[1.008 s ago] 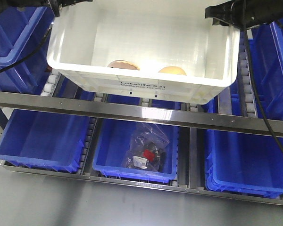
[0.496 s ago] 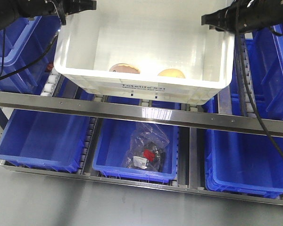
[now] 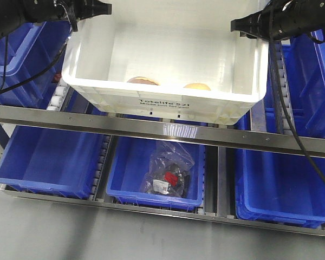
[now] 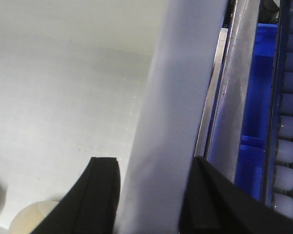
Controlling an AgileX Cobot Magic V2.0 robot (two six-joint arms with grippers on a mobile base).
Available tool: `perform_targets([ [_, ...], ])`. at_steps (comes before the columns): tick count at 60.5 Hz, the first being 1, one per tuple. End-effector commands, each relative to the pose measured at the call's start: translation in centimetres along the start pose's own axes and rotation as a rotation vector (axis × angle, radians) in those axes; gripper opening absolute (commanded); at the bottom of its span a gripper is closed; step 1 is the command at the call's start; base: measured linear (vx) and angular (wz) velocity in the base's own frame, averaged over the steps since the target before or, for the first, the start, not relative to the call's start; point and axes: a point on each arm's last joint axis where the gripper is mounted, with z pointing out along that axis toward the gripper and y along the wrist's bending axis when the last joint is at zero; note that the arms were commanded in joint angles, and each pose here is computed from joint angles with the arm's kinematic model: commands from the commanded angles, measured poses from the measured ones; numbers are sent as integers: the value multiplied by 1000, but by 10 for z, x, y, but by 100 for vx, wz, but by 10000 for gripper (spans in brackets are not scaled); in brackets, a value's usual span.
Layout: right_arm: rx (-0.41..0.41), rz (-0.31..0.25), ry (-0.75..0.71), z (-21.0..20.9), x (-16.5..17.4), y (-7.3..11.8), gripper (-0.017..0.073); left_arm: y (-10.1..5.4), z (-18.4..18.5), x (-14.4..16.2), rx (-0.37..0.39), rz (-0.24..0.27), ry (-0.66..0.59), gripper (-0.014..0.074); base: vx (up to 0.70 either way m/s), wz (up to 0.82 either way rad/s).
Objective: Place moving items into box and shelve
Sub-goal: 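Raise the tote with both grippers above the shelf's roller track, then push the tote with both grippers onto the roller track, away from robot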
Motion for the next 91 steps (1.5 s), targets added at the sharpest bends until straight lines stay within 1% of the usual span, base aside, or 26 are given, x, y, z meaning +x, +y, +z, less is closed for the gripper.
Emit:
perform_targets([
  [1, -9, 10, -273, -39, -42, 6, -2, -6, -35, -49, 1, -2, -242, -7, 0, 0],
  [8, -8, 10, -285, -39, -43, 5, -1, -6, -35, -51, -1, -4, -260, -6, 0, 0],
  [13, -7, 10, -301, -39, -45, 5, -1, -6, -36, -52, 1, -20, -271, -5, 0, 0],
  [18, -6, 11, -312, -40, -46, 5, 0, -6, -36, -52, 1, -24, -275, -3, 0, 0],
  [23, -5, 12, -317, -40, -46, 5, 6, -6, -36, -52, 1, -24, -274, 18, 0, 0],
  [26, -5, 12, -317, -40, -46, 5, 18, -6, -36, -52, 1, -24, -274, 44, 0, 0],
  [30, -5, 11, -317, -40, -46, 5, 51, -6, -36, -52, 2, -24, -269, 94, 0, 0],
  [31, -5, 11, -317, -40, -46, 5, 60, -6, -36, -52, 2, -24, -268, 122, 0, 0],
  [33, -5, 11, -317, -40, -46, 5, 85, -6, -36, -52, 2, -24, -268, 146, 0, 0],
  [34, -5, 11, -317, -40, -46, 5, 96, -6, -35, -52, 2, -24, -267, 179, 0, 0],
  [38, -5, 11, -317, -40, -46, 5, 162, -6, -35, -52, 2, -24, -267, 272, 0, 0],
  [39, -5, 11, -317, -40, -46, 5, 176, -6, -35, -52, 2, -24, -266, 281, 0, 0],
  [40, -5, 11, -317, -40, -46, 5, 199, -6, -35, -52, 2, -24, -266, 318, 0, 0],
  [47, -5, 11, -316, -40, -46, 5, 328, -6, -35, -52, 2, -24, -266, 449, 0, 0],
  [51, -6, 14, -316, -40, -46, 5, 392, -6, -35, -52, 2, -24, -267, 505, 0, 0],
  [55, -6, 14, -316, -40, -46, 5, 438, -6, -36, -52, 2, -24, -268, 538, 0, 0],
  [64, -6, 14, -315, -40, -46, 5, 498, -6, -36, -52, 2, -24, -268, 548, 0, 0],
  [81, -15, 17, -225, -38, -38, 6, 496, -8, -36, -46, 14, -22, -188, 547, 0, 0],
  [85, -14, 14, -225, -38, -38, 6, 455, -8, -38, -46, 16, -22, -181, 521, 0, 0],
  [88, -13, 9, -229, -40, -39, 6, 390, -8, -41, -48, 18, -21, -184, 463, 0, 0],
  [91, -13, 8, -236, -43, -40, 6, 299, -9, -46, -52, 17, -21, -199, 373, 0, 0],
])
